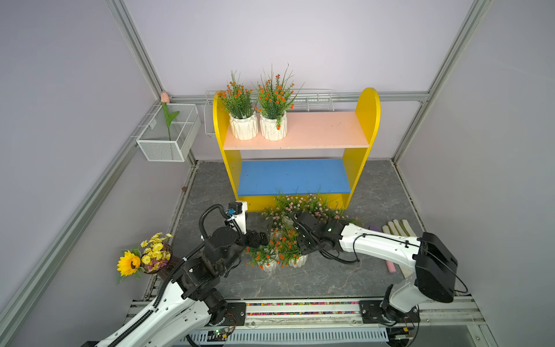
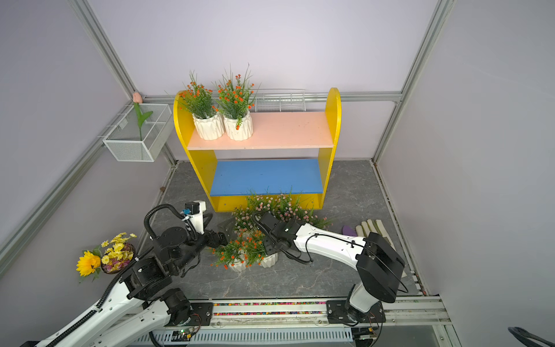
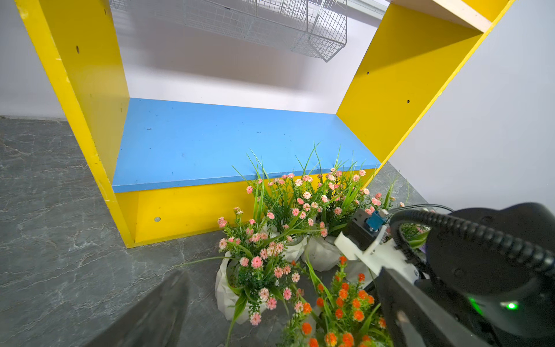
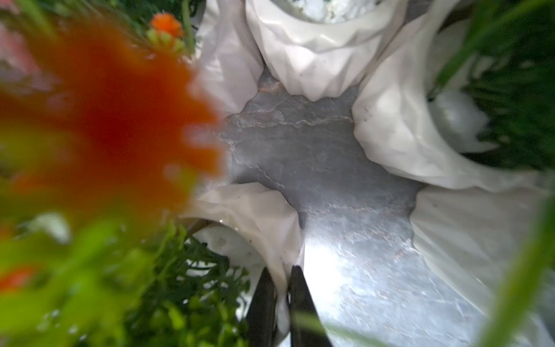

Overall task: Place the baby's breath potted plants on the rack by color
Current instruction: Pick up the baby's breath potted plant from the center of the board.

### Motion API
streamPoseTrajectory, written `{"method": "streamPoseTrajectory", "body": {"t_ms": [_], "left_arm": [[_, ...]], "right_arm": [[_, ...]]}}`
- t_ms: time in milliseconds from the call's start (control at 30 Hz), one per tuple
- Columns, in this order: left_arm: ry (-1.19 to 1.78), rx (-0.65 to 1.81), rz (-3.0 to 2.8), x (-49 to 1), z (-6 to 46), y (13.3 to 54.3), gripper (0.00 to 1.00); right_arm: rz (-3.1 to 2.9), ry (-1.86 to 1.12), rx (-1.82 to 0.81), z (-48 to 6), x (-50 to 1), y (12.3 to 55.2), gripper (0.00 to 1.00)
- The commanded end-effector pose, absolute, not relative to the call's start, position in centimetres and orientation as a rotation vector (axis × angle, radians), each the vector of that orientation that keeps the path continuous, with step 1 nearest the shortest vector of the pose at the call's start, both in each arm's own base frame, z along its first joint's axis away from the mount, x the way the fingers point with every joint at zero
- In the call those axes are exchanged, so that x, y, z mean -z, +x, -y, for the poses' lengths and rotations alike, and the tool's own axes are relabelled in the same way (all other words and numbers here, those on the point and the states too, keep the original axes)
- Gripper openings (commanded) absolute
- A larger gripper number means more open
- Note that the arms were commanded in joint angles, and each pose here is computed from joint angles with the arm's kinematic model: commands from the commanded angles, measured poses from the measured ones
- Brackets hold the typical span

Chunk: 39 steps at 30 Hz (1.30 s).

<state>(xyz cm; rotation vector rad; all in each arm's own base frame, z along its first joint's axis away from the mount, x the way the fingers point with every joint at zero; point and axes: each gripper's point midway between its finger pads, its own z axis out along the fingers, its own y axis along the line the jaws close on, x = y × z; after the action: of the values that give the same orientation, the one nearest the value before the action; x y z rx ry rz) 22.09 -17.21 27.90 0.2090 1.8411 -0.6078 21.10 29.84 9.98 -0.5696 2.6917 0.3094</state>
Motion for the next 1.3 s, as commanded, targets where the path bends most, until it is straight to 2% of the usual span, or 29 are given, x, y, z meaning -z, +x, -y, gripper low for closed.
{"method": "streamPoseTrajectory", "body": {"t_ms": [0,400,900,1267], "left_arm": [[0.226,0.642,-1.816,-28.5,17.6,21.8,1.00],[0.315,0.654,-1.813,-28.7,19.0,21.8,1.00],[0.495,0.713,-1.705,-29.8,22.0,21.2,1.00],[0.705,0.686,-1.608,-29.0,27.2,18.8,1.00]], "right_arm": [[-2.666,-0.570,-0.398,-29.4,-12.3,20.7,0.09],[-2.632,-0.563,-0.529,-26.4,-18.3,20.5,0.08],[-2.585,-0.564,-0.554,-22.1,-27.9,21.7,0.08],[-2.562,-0.574,-0.570,-21.9,-30.8,23.3,0.08]]}}
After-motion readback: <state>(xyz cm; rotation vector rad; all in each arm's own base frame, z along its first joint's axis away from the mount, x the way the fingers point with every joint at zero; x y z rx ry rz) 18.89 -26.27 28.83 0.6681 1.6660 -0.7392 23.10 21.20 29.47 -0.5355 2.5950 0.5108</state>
